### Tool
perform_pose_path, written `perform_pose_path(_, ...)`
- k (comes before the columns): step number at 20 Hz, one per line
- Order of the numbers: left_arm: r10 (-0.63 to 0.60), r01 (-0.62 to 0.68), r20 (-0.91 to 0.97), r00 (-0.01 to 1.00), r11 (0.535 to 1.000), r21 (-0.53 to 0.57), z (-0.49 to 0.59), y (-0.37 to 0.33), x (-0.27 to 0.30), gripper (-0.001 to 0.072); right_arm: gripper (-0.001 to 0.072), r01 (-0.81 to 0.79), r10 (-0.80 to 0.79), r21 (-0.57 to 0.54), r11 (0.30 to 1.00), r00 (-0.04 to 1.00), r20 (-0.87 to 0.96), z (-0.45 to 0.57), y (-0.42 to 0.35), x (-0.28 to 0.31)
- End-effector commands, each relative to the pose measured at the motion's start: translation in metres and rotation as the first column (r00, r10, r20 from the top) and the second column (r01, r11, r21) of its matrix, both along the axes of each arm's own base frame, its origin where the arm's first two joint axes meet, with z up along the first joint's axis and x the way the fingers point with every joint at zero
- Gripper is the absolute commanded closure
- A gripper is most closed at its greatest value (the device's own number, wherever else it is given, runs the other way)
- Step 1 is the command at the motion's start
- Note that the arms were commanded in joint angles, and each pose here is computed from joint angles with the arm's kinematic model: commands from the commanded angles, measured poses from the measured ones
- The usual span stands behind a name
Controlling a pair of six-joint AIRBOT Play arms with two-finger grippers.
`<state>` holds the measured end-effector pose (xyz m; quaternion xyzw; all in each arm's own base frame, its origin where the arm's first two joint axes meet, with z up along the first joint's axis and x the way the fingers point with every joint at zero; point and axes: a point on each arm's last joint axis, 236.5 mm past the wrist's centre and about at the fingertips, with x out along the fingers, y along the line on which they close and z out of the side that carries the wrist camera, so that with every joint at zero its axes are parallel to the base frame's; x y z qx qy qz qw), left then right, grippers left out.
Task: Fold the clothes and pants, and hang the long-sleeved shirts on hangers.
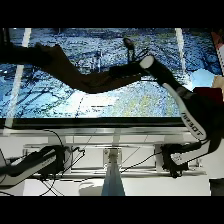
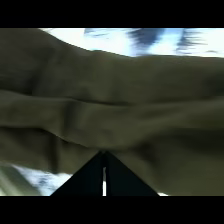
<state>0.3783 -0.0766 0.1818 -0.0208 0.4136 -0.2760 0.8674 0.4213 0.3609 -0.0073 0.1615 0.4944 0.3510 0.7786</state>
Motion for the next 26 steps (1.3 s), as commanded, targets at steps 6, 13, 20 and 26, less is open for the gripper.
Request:
perform_pose_path(6, -0.014, 0.014, 0.005, 1.0, 1.0, -0.019, 0.014, -0.007, -0.015, 0.0694, 0.0703, -0.19, 0.192, 0.103, 0.976, 0.981, -0.009, -0.005, 0.17, -0.072)
perform_pose_path(13, -0.14, 0.12, -0.121, 0.983, 0.98, -0.159, -0.034, -0.07, 0.011, 0.0694, 0.0703, -0.187, 0.178, -0.17, 0.968, 0.982, -0.063, -0.027, 0.025, -0.001)
perform_pose_path(20, -0.133, 0.104, -0.059, 0.989, 0.931, -0.35, -0.113, -0.262, 0.07, 0.0665, 0.0702, 0.109, -0.131, -0.176, 0.978, 0.984, -0.122, 0.017, -0.176, 0.077)
perform_pose_path(26, -0.097, 0.082, -0.038, 0.995, 0.952, -0.295, -0.162, -0.297, 0.077, -0.001, 0.0154, 0.283, -0.314, -0.196, 0.939, 0.937, -0.154, 0.011, -0.283, 0.094)
